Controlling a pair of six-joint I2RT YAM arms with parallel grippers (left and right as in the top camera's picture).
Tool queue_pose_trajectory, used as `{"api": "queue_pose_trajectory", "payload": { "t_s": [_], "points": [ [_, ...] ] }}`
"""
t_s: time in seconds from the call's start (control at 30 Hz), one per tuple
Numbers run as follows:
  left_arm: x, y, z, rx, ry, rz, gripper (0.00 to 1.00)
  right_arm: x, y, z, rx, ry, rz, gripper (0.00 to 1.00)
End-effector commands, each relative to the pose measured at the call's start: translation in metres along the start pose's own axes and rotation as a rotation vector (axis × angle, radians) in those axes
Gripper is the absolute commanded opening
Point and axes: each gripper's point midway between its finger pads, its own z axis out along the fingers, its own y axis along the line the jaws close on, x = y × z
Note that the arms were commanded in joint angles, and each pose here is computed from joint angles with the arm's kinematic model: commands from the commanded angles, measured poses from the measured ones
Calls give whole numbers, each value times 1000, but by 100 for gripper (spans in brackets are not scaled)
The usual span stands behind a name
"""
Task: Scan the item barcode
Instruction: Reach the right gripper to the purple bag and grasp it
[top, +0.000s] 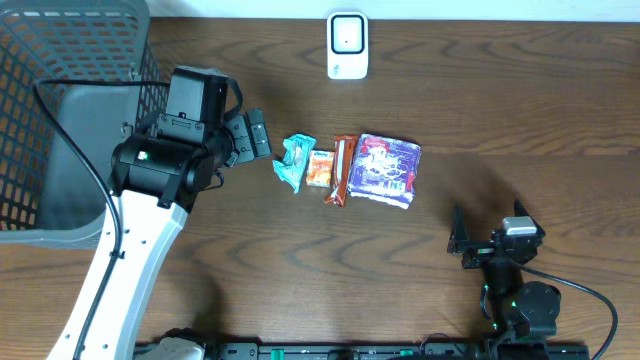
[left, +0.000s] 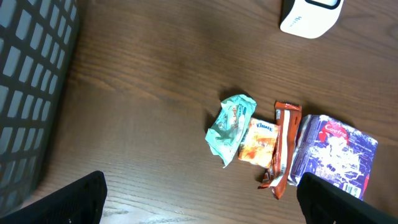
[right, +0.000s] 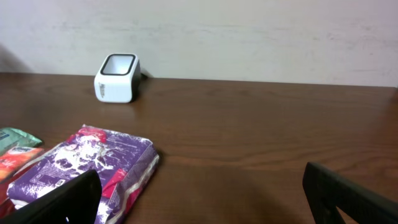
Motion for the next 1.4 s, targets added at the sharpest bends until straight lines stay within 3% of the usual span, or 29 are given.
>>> {"api": "queue_pose_trajectory", "payload": {
  "t_s": [0.0, 0.07, 0.23, 0.37, 0.47, 0.63, 0.8, 0.93, 1.07, 1.37],
  "points": [
    [0, 4, 0, -21, -4, 9, 98, -3, 5, 0, -30, -15, 4, 99],
    [0, 4, 0, -21, -4, 10, 98, -8, 20, -1, -120, -34, 24, 99],
    [0, 4, 0, -21, -4, 9, 98, -15, 91, -27, -565, -31, 128, 99],
    [0, 4, 0, -20, -4, 10, 98, -29, 115, -47, -751, -47, 199, 99],
    [0, 4, 0, -21, -4, 10, 98, -73, 116, -60, -791, -213, 221, 99],
    [0, 4, 0, -21, -4, 10, 98, -171, 91, -104, -674, -704, 129, 99],
    [0, 4, 0, -21, -4, 10, 98, -228, 68, -113, -500, -785, 102, 99],
    [0, 4, 0, -20, -4, 10, 98, -255, 74, -96, -466, -651, -35, 99],
    [0, 4, 0, -21, -4, 10, 98, -263, 82, -60, -508, -406, -85, 99],
    [0, 4, 0, -21, -4, 10, 98, -225, 80, 38, -554, 308, -43, 99]
  ]
}}
